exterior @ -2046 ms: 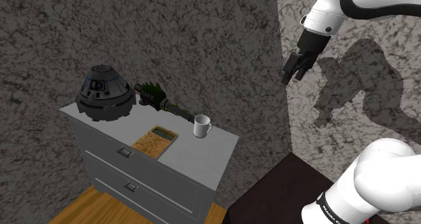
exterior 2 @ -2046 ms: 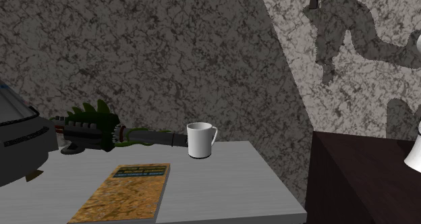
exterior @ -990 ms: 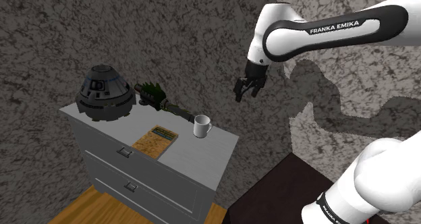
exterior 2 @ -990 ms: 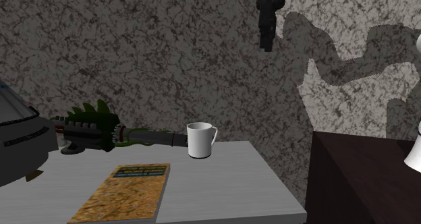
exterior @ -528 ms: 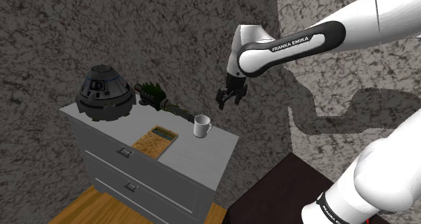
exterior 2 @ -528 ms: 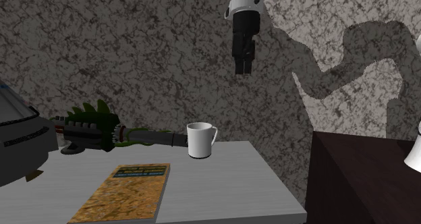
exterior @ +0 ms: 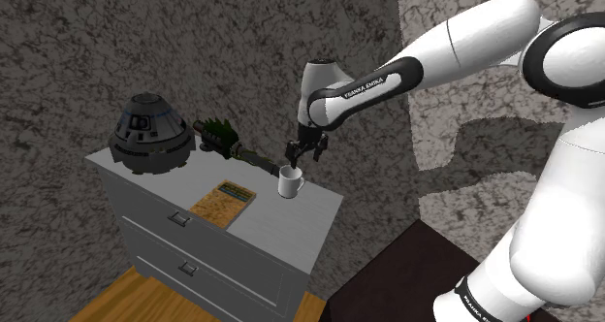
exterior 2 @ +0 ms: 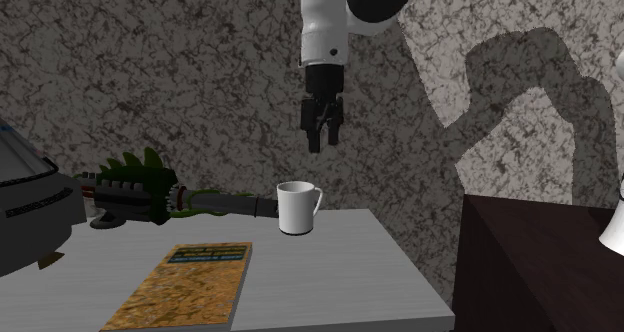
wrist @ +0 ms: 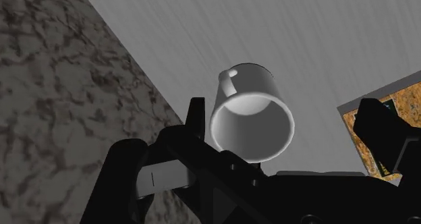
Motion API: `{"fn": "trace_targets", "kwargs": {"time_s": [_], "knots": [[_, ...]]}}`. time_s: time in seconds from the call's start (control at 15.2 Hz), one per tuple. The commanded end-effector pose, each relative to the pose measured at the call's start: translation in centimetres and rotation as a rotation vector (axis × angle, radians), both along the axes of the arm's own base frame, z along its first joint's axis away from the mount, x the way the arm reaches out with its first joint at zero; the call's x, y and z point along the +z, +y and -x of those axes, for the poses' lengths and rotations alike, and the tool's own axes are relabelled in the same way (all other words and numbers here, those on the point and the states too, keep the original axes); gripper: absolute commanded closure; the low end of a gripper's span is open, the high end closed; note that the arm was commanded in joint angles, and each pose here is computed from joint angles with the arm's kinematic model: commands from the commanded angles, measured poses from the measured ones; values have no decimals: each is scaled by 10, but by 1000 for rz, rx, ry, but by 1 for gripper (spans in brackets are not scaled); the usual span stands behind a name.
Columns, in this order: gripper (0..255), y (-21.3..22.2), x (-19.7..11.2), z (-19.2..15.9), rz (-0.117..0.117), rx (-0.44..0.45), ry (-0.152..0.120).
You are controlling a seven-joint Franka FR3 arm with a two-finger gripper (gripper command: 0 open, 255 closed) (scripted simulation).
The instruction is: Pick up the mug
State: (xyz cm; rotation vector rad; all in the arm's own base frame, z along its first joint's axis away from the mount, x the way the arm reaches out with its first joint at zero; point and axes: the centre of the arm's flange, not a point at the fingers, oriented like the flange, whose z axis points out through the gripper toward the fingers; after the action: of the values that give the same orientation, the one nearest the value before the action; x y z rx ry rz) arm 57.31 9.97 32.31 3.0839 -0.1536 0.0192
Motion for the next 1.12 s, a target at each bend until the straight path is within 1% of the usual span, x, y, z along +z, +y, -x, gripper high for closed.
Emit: {"fn": "trace_targets", "kwargs": {"time_s": [0.0, 0.46, 0.92, 1.06], "knots": [[0, 7, -19, -18, 2, -5, 4], [0, 26, -86, -77, 11, -22, 17], [0, 26, -123, -77, 11, -22, 17], [0, 26, -126, -77, 11, -22, 17]]}}
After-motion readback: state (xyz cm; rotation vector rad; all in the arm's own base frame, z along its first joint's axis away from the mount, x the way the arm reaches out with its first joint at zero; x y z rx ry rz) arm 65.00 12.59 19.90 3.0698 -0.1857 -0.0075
